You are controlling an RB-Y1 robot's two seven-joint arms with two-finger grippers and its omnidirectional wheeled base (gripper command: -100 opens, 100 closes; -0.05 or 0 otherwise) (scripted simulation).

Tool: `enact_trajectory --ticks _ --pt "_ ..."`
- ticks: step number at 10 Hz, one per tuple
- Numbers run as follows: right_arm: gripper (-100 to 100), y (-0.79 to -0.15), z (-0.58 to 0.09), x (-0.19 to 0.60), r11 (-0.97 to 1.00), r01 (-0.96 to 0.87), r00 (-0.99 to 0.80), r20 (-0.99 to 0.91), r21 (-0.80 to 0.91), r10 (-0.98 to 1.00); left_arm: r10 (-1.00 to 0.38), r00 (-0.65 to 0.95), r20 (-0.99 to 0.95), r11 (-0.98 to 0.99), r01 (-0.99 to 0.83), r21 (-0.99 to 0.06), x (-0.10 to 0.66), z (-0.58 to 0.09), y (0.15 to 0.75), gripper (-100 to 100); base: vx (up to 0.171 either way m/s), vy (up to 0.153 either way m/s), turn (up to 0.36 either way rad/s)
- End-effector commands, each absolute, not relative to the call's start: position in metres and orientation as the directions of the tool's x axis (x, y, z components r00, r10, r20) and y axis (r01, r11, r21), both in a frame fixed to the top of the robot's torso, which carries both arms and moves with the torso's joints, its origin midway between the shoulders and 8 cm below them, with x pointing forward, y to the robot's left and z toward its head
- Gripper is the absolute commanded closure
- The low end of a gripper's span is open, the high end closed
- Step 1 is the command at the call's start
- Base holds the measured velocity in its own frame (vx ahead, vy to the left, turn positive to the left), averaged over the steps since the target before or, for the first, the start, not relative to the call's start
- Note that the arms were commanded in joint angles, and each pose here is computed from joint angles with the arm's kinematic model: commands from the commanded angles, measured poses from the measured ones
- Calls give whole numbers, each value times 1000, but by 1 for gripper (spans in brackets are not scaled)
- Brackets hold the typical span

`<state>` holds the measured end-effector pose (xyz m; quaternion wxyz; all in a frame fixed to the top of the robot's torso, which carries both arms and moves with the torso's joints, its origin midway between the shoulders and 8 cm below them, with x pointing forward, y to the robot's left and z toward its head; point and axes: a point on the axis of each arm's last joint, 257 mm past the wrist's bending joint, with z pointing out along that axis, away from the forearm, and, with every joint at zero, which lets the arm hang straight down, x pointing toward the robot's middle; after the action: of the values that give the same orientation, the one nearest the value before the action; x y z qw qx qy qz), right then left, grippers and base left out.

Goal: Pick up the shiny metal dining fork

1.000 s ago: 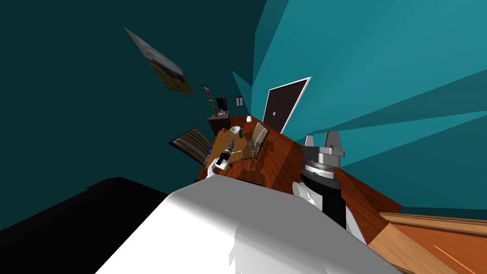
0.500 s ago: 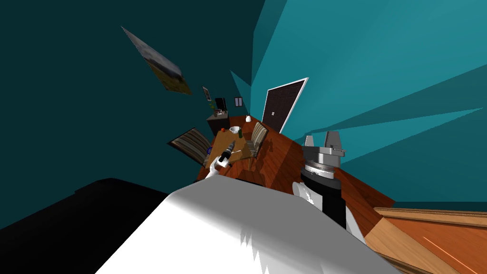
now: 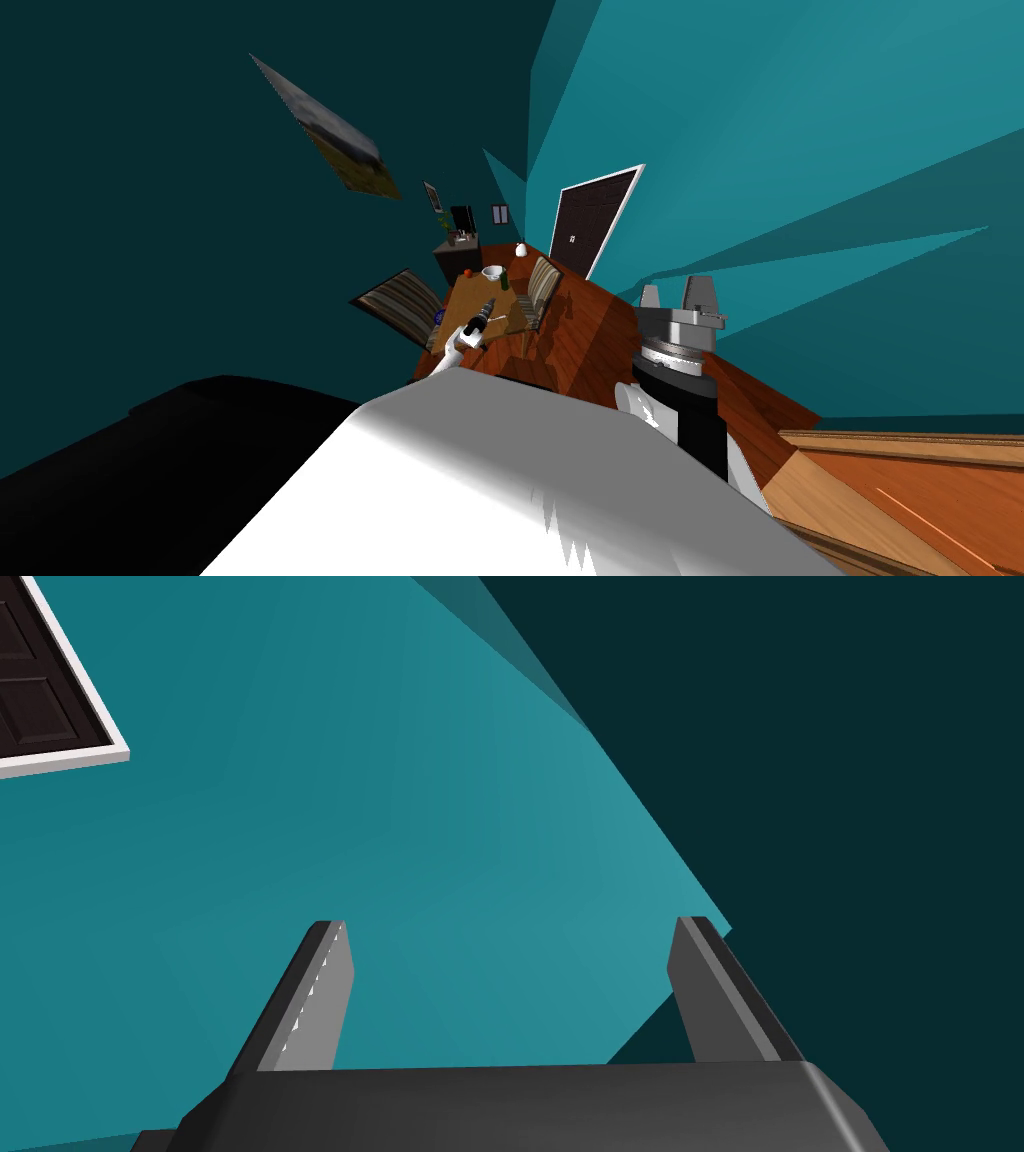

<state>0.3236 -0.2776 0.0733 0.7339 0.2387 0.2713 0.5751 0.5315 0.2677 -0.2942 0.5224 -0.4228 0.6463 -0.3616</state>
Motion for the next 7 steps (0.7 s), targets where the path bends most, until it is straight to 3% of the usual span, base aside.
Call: enact_trajectory --ticks 1,7 --pt "0 -278 73 324 224 -715 191 -124 662 974 -923 -102 -370 384 -213 -898 534 -311 274 -100 -6 -3 -21" --pt "0 -278 73 324 224 -715 191 -124 662 974 -923 -116 -368 384 -363 -849 538 -361 295 -100 1 -3 -14"
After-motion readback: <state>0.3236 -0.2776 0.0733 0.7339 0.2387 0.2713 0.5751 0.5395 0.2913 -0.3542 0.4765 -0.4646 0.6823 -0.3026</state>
